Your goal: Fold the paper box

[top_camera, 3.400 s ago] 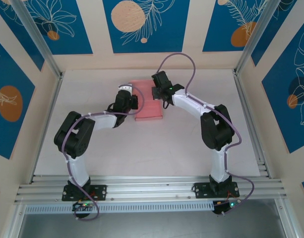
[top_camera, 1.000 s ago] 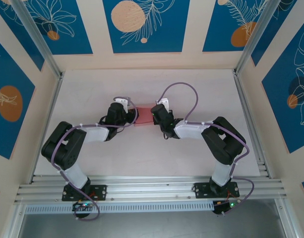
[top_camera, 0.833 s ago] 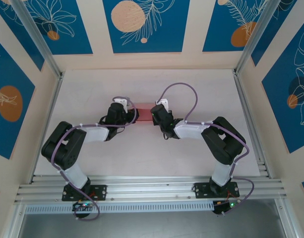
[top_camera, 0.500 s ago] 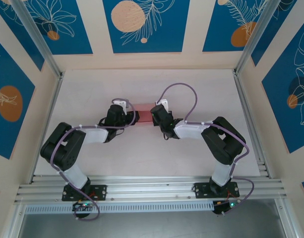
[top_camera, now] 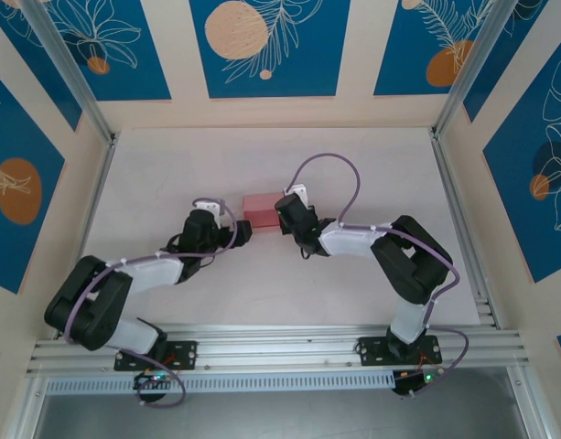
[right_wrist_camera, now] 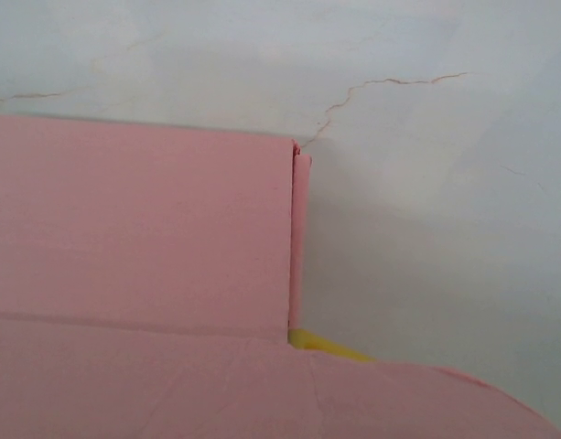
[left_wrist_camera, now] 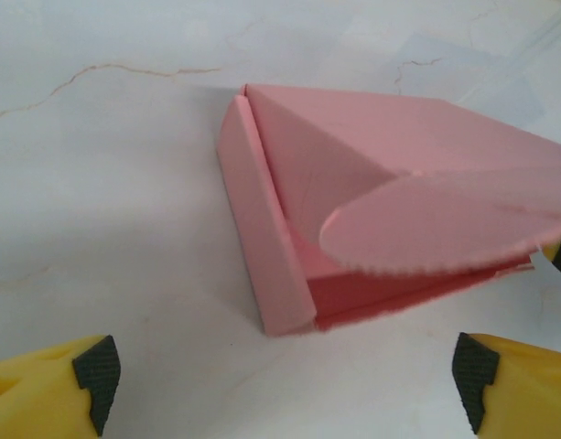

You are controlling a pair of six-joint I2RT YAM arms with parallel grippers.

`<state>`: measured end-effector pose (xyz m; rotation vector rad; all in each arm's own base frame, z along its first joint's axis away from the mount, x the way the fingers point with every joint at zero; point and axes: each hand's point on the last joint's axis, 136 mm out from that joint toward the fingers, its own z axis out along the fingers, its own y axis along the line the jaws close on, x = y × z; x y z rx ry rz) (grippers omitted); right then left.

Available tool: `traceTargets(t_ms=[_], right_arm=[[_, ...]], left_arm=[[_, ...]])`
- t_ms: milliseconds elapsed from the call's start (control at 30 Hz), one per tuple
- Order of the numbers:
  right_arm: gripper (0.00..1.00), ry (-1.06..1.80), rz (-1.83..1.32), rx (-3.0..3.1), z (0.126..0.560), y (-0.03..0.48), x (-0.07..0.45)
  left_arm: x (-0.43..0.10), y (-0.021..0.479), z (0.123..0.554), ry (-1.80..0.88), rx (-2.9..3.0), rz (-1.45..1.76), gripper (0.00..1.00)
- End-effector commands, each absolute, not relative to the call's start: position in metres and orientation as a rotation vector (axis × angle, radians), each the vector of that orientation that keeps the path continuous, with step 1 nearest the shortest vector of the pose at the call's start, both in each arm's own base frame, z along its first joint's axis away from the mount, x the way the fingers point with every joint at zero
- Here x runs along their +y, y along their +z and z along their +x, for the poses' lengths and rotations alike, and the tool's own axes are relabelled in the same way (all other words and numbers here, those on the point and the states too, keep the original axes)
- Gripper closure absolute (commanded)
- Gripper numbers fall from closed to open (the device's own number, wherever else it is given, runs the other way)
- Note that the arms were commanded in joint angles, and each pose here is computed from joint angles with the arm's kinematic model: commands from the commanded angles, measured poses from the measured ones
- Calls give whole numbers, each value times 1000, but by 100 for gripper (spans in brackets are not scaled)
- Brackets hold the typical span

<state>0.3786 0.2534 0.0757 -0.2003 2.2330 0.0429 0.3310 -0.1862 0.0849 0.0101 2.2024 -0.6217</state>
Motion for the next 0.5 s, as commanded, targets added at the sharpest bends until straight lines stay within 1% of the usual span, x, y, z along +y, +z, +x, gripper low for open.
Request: traceTargets(t_ms=[0,100,167,233,333,367,467], right_arm=[[90,21,-226,2244,378,73,259],[90,5,-238,2255,376,71,258],[89,-2,-245,2257,375,71,258],[89,-9,-246,2255,373,72,258],[89,-15,-261,2245,371,76,260],[89,-18,-269,2243,371,77,261],[88,-33,-282,2243,370,76,261]], left_arm=[[-170,78,312,-577,2243,-14,3],[-151,77,297,-510,2295,-88,1],[-142,87,289,-488,2294,-115,1],[-134,105,285,-468,2264,-138,1],[-121,147,288,-429,2174,-162,7],[-120,161,292,-416,2149,-146,8],[-127,193,312,-386,2133,-53,8]])
